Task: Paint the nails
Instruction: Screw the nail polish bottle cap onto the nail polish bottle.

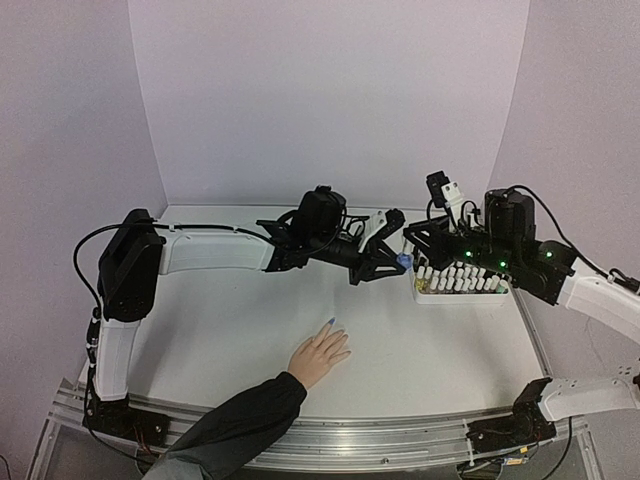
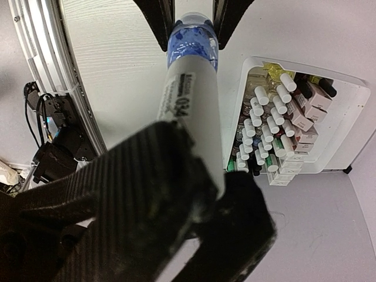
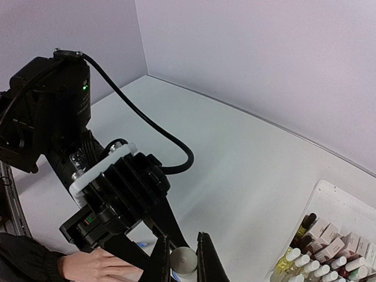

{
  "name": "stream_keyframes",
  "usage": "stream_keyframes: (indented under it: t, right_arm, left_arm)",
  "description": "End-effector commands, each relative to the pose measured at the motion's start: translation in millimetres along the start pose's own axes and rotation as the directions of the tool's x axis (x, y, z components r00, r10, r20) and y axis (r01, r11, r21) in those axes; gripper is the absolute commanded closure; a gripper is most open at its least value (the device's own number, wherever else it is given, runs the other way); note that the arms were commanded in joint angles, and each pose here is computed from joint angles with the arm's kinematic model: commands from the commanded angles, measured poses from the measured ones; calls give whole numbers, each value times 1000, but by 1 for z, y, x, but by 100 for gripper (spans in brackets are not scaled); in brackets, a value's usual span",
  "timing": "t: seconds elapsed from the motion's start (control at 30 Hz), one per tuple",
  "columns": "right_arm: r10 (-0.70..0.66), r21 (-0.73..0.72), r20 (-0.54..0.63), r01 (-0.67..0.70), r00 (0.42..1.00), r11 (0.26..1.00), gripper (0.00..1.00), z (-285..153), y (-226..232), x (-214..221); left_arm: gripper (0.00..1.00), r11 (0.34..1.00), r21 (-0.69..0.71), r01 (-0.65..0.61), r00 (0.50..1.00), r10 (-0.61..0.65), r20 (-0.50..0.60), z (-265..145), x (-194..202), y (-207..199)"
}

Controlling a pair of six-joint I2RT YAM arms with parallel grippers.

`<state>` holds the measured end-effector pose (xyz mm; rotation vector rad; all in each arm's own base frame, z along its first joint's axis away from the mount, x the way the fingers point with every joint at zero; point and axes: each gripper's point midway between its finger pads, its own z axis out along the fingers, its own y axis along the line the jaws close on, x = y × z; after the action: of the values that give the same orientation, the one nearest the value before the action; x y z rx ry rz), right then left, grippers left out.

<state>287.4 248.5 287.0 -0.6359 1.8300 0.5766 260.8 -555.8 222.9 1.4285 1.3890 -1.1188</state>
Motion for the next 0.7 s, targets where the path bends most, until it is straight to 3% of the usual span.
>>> stream_keyframes:
  t: [0.0, 0.13, 0.67]
  right_arm:
    - [-29, -53, -86, 25, 996, 998, 95, 3, 7, 32]
    - [-32, -62, -105, 25, 994, 998, 97, 7, 8, 39]
    - [93, 204, -120, -67, 988, 977, 100, 26, -34, 35]
  left_arm:
    - [100, 994, -37, -101, 982, 105, 156, -22, -61, 4]
    - [100, 990, -71, -126, 978, 135, 158, -22, -64, 10]
    - [100, 950, -278, -144, 977, 182, 116, -13, -68, 48]
